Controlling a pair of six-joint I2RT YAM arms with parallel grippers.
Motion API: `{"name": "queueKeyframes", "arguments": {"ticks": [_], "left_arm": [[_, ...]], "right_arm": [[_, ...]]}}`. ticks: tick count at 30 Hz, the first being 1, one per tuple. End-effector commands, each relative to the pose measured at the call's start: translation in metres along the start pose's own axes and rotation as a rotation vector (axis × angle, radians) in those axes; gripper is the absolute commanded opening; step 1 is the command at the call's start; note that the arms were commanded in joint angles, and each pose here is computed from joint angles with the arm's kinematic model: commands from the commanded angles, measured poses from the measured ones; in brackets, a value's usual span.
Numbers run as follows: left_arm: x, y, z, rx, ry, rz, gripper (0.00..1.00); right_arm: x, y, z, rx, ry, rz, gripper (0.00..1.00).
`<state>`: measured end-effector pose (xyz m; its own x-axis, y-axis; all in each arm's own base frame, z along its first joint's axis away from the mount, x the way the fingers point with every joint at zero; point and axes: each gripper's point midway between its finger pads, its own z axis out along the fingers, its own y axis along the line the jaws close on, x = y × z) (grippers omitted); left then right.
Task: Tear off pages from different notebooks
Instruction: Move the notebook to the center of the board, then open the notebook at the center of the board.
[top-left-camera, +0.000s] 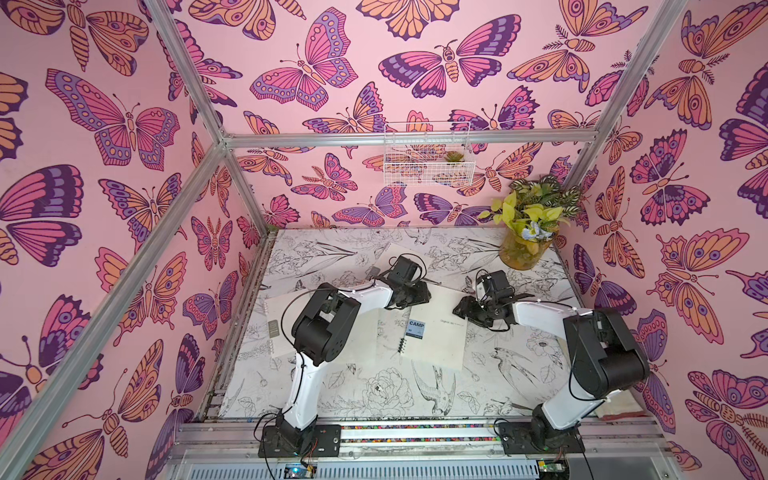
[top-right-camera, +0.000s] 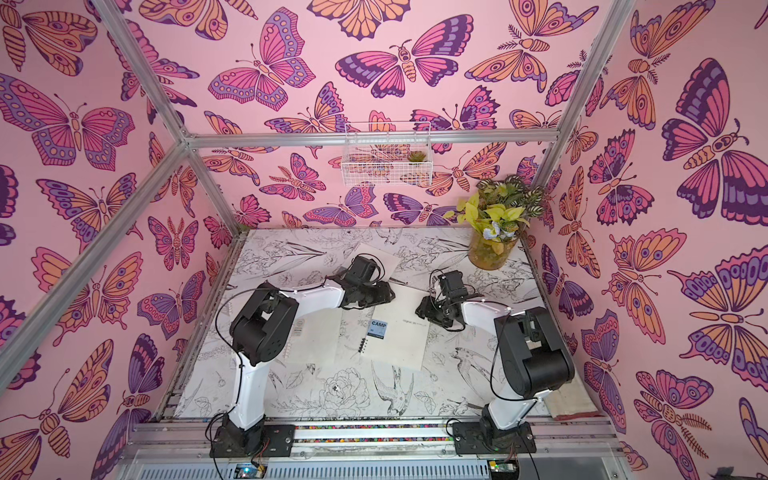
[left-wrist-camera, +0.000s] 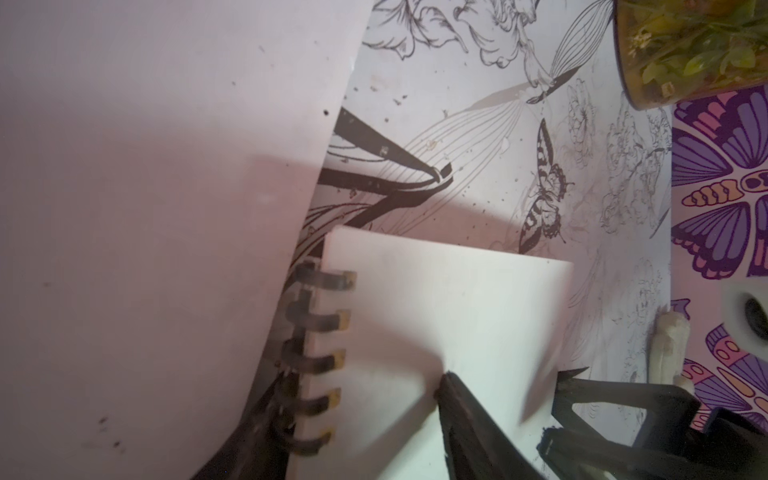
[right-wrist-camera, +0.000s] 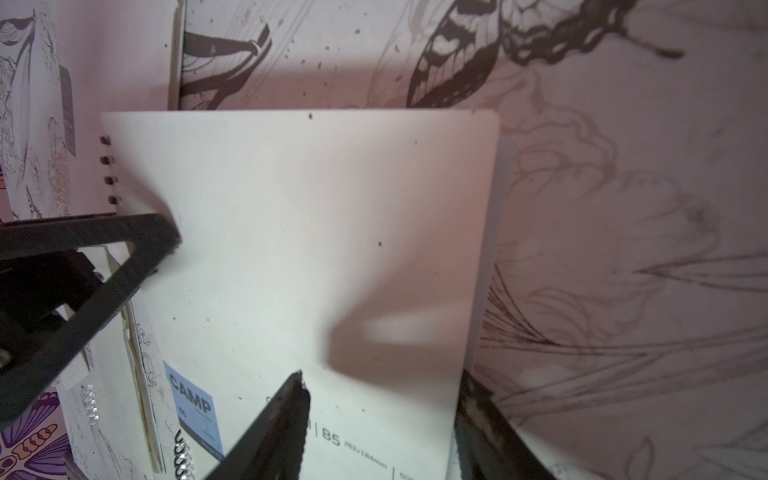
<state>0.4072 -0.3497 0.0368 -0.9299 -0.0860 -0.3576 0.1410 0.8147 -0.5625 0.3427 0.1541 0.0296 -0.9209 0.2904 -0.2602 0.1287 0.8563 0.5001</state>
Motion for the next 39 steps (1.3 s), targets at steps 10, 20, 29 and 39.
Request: {"name": "queueKeyframes", "arguments": {"ticks": [10,20,29,39], "left_arm": [[0.027,0.012,-0.005,-0.013,0.059,0.005,0.60],[0.027,0.010,-0.017,-0.014,0.038,0.008,0.66],[0.027,0.003,-0.030,0.012,0.023,0.005,0.68],[0.030,-0.006,-0.037,0.059,0.023,-0.007,0.68]], "right_arm": [[0.005,0.007,-0.013,0.009,0.017,-0.047,0.39],[0.001,0.021,-0.034,-0.019,-0.027,-0.074,0.38],[-0.004,0.037,-0.042,-0.086,-0.040,-0.068,0.31],[-0.004,0.070,-0.049,-0.255,-0.033,-0.038,0.31]]}}
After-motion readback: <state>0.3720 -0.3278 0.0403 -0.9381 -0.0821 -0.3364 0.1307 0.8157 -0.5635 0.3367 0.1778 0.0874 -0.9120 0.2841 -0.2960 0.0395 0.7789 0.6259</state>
